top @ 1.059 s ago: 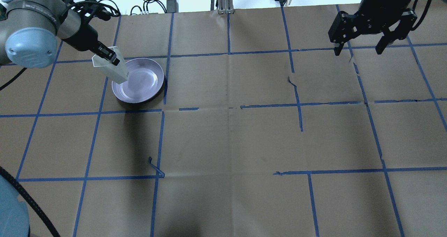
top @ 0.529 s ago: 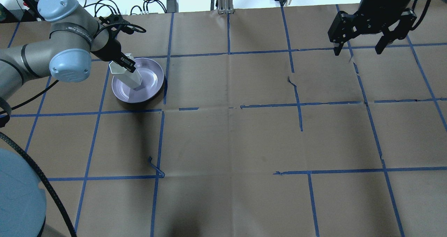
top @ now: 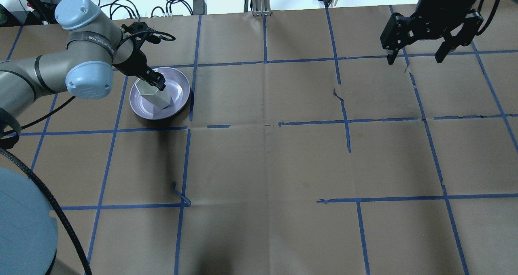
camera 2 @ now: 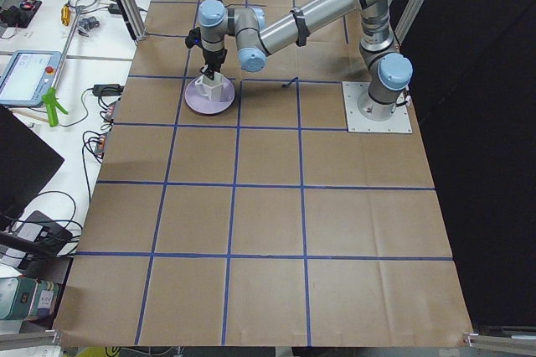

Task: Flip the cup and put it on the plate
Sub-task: 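Lower the upright mug onto the white plate with the left gripper, then open the left gripper and raise it away from the mug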

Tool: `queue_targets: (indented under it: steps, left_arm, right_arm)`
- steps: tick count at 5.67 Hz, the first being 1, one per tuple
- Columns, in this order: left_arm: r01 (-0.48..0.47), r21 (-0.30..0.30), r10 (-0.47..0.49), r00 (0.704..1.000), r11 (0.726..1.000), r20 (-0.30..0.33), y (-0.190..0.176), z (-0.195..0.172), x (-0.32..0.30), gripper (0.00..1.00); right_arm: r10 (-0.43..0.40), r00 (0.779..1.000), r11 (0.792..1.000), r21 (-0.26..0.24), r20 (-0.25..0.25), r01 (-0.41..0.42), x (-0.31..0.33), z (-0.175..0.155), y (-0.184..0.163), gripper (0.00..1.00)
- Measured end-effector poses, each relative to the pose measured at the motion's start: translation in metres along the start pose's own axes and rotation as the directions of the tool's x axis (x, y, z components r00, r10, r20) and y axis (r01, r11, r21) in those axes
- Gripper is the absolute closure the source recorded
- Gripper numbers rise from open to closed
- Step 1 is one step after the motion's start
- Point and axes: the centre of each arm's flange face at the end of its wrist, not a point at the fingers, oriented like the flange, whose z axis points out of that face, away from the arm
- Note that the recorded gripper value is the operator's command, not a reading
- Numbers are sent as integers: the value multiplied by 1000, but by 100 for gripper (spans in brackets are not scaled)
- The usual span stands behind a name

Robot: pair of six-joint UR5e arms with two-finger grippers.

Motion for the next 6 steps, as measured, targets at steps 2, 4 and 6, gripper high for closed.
queue_targets:
  steps: [2, 4, 6]
  left_arm:
    - [159, -34, -159, 987, 987, -14, 9, -61, 20, 1]
    - [327, -102, -327, 945, 940, 21, 23, -148, 65, 1]
    - [408, -162, -402, 913, 898, 74, 30, -218, 125, 1]
  right_arm:
    - [0, 1000, 1000, 0, 0, 0, 0, 0, 0, 0]
    - [0, 1000, 1000, 0, 0, 0, 0, 0, 0, 0]
    - [0, 1000, 1000, 0, 0, 0, 0, 0, 0, 0]
